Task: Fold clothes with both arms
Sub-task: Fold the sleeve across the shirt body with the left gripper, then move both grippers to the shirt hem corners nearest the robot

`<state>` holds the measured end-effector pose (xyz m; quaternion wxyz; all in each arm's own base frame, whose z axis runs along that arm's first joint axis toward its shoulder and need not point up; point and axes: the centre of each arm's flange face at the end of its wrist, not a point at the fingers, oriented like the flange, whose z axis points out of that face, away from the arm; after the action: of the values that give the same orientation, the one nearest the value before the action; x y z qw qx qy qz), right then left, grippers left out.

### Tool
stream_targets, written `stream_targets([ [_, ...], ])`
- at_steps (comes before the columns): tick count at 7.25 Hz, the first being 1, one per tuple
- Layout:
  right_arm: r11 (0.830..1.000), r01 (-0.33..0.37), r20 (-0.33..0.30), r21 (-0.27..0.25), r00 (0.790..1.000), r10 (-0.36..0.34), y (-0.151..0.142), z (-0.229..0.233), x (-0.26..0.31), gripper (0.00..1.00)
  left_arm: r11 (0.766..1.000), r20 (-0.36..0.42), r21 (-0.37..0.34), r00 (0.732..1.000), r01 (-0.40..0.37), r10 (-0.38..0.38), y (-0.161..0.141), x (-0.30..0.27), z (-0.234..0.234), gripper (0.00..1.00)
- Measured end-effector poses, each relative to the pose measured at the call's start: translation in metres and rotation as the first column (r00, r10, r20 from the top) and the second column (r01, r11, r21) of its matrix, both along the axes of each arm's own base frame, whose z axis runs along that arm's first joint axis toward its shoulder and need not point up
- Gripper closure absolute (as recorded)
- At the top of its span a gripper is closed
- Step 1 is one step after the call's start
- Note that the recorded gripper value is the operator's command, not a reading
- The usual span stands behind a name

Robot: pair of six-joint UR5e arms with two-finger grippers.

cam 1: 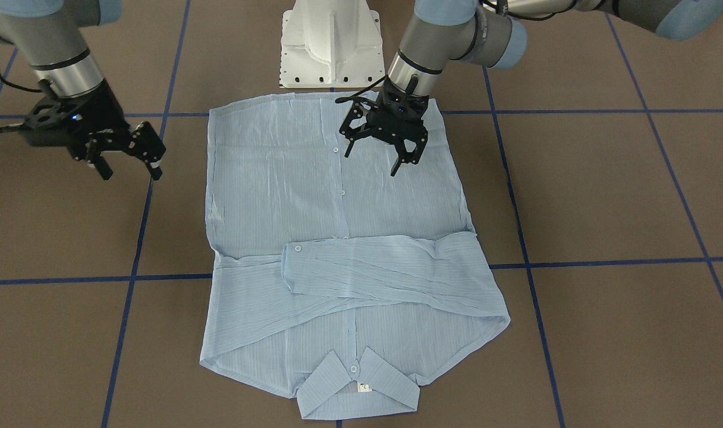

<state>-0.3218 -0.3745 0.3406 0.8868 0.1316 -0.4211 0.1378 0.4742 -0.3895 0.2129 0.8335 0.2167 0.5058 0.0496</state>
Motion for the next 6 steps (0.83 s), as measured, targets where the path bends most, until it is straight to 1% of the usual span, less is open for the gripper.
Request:
stream_targets([
  [1, 1.0, -0.005, 0.006, -0.016, 1.0, 0.005, 0.052, -0.001, -0.026, 0.0, 0.998, 0.004, -0.062, 1.0, 0.003, -0.003, 0.024, -0.014, 0.026, 0.0],
  [2, 1.0, -0.004, 0.0, -0.017, 1.0, 0.004, 0.093, 0.002, -0.044, 0.0, 0.992, 0.015, -0.127, 1.0, 0.01, -0.008, 0.055, -0.015, 0.049, 0.0],
  [3, 1.0, 0.003, -0.006, -0.012, 1.0, -0.003, 0.117, 0.005, -0.055, 0.0, 0.984, 0.038, -0.175, 0.999, 0.021, -0.014, 0.089, -0.011, 0.071, 0.0],
  [4, 1.0, 0.006, -0.008, -0.011, 1.0, -0.006, 0.128, 0.006, -0.06, 0.0, 0.976, 0.061, -0.214, 0.998, 0.026, -0.013, 0.123, -0.006, 0.09, 0.0],
  [5, 1.0, 0.006, -0.009, -0.009, 1.0, -0.006, 0.132, 0.006, -0.062, 0.0, 0.97, 0.085, -0.243, 0.996, 0.021, 0.0, 0.15, -0.001, 0.105, 0.0],
  [6, 1.0, 0.005, -0.009, -0.008, 1.0, -0.005, 0.133, 0.006, -0.062, 0.0, 0.965, 0.111, -0.264, 0.994, 0.012, 0.018, 0.17, 0.003, 0.119, 0.0],
])
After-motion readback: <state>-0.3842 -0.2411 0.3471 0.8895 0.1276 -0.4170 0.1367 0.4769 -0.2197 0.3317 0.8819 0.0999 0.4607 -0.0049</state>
